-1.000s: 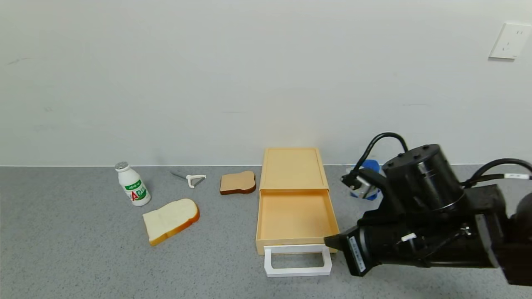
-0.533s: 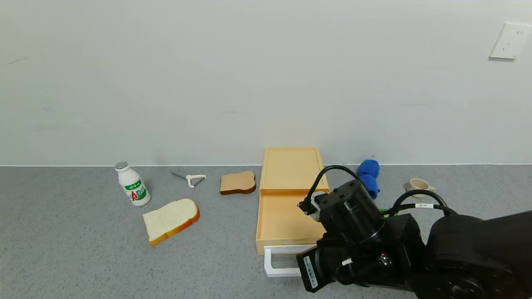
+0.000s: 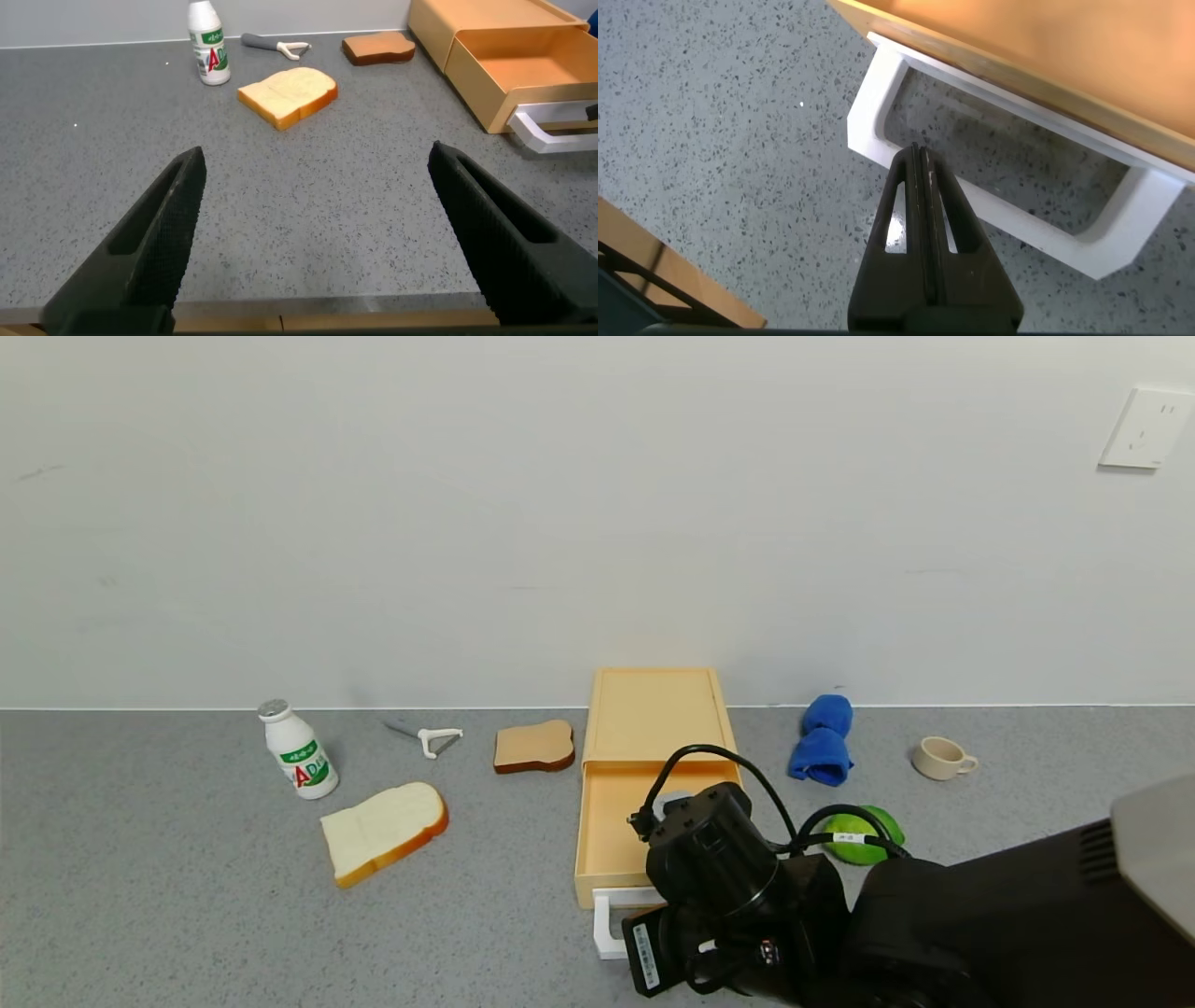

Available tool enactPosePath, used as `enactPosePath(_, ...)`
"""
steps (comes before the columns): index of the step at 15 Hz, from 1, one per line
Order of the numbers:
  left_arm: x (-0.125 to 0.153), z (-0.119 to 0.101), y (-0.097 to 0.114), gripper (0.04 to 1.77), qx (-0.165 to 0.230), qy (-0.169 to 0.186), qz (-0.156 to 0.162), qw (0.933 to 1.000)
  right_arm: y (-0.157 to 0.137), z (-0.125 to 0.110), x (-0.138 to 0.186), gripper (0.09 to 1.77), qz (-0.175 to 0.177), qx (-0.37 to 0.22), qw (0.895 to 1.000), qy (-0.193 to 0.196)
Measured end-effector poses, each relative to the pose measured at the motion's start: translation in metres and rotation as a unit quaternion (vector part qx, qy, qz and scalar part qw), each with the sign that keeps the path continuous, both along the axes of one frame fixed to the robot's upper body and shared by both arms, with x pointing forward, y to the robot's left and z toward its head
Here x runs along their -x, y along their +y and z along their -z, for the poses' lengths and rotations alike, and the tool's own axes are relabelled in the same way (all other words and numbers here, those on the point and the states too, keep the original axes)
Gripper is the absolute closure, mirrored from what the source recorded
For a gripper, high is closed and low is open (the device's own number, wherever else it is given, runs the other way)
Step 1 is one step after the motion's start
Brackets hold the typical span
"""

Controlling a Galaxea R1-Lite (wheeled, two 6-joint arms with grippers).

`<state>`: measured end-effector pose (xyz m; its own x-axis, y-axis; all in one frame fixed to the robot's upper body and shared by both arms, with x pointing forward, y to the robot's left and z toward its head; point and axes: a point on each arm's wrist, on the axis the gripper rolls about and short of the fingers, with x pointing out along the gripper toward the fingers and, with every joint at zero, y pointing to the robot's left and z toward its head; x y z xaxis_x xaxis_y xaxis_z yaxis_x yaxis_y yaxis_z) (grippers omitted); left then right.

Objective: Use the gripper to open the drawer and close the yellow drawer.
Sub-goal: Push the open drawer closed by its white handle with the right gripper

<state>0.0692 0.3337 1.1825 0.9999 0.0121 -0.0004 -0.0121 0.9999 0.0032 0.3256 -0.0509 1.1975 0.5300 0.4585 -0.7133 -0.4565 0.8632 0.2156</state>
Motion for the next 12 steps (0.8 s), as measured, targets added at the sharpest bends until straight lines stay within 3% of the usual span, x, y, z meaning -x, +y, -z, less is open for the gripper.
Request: enactPosePath(12,0.000,0.000,0.000,0.09,0.000,0.000,0.000,1.0000,0.018,0.017,-0.021,1.74,0.018,0.010,1.000,-0.010)
